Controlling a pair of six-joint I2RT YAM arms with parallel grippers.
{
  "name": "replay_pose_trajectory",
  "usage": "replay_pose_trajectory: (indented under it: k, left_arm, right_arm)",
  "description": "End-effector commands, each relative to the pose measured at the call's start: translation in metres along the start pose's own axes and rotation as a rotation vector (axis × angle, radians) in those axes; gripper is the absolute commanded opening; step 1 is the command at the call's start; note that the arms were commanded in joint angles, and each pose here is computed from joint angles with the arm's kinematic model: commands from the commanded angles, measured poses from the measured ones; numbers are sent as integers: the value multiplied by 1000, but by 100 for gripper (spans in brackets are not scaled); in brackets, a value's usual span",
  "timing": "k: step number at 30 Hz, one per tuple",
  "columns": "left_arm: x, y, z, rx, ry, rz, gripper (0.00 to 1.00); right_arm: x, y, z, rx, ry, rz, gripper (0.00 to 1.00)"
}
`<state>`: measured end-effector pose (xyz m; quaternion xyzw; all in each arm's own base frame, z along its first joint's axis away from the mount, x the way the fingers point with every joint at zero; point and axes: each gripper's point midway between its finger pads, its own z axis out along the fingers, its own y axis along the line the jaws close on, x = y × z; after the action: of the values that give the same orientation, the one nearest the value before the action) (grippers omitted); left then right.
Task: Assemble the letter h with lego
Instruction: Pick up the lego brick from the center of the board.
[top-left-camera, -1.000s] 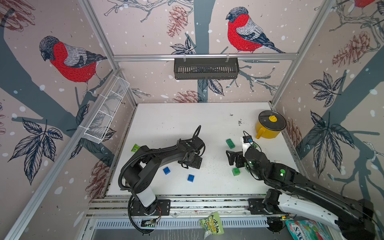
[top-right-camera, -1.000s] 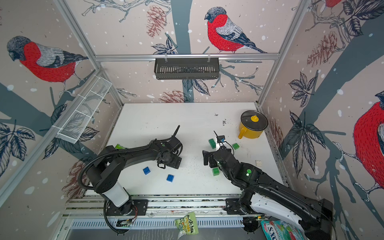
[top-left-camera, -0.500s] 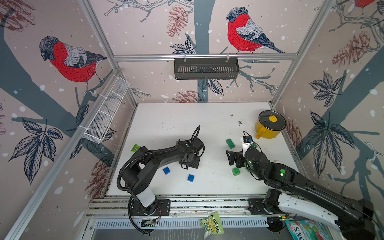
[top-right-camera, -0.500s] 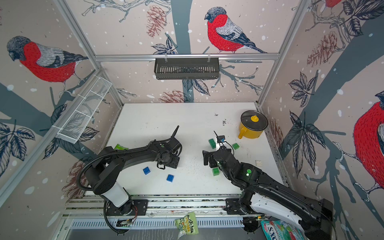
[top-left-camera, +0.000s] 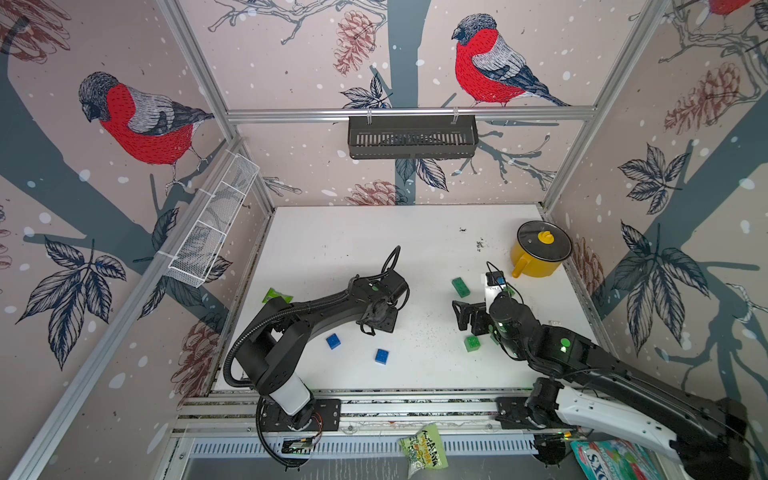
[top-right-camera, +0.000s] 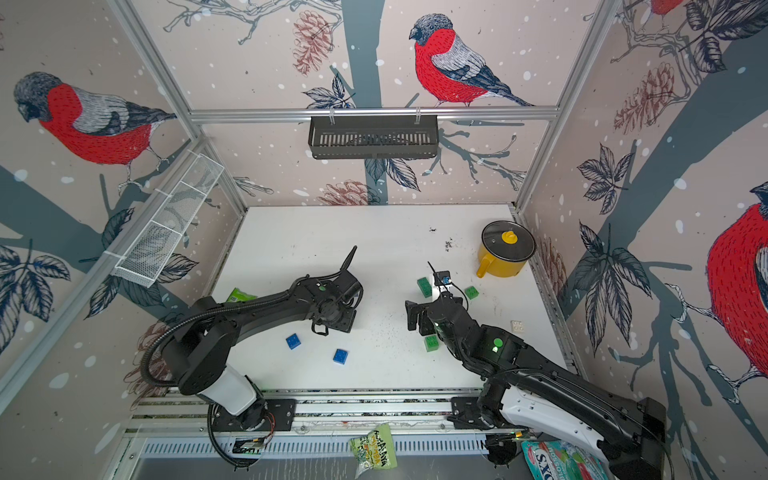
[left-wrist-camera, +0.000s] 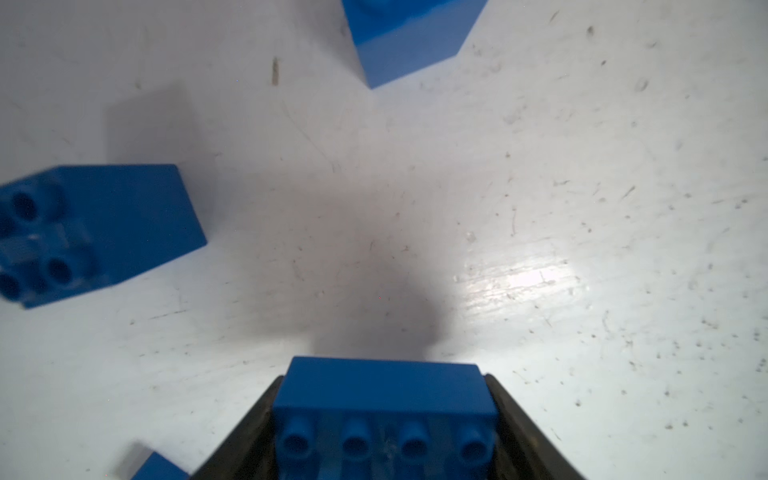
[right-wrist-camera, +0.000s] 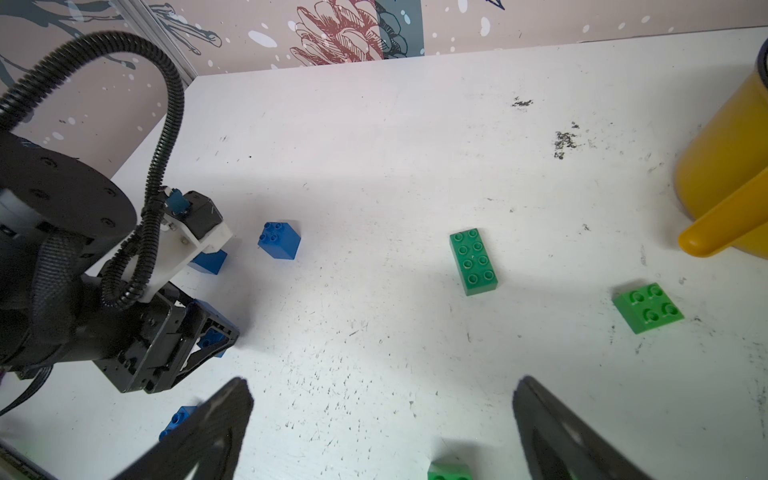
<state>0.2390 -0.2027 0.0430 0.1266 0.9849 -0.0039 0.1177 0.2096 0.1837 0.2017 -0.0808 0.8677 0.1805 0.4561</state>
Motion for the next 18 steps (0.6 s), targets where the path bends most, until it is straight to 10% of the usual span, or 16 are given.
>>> replay_pose_trajectory:
  k: [1,18]
  left_arm:
    - [-3,11,-13,-61,1,-1,57]
    - [-43,57,-47,-29,-61,-127,54]
  right_arm:
    - [-4,-3,-1,14,-17,-5,99]
    - [-4,1,3,0,-4,-12,99]
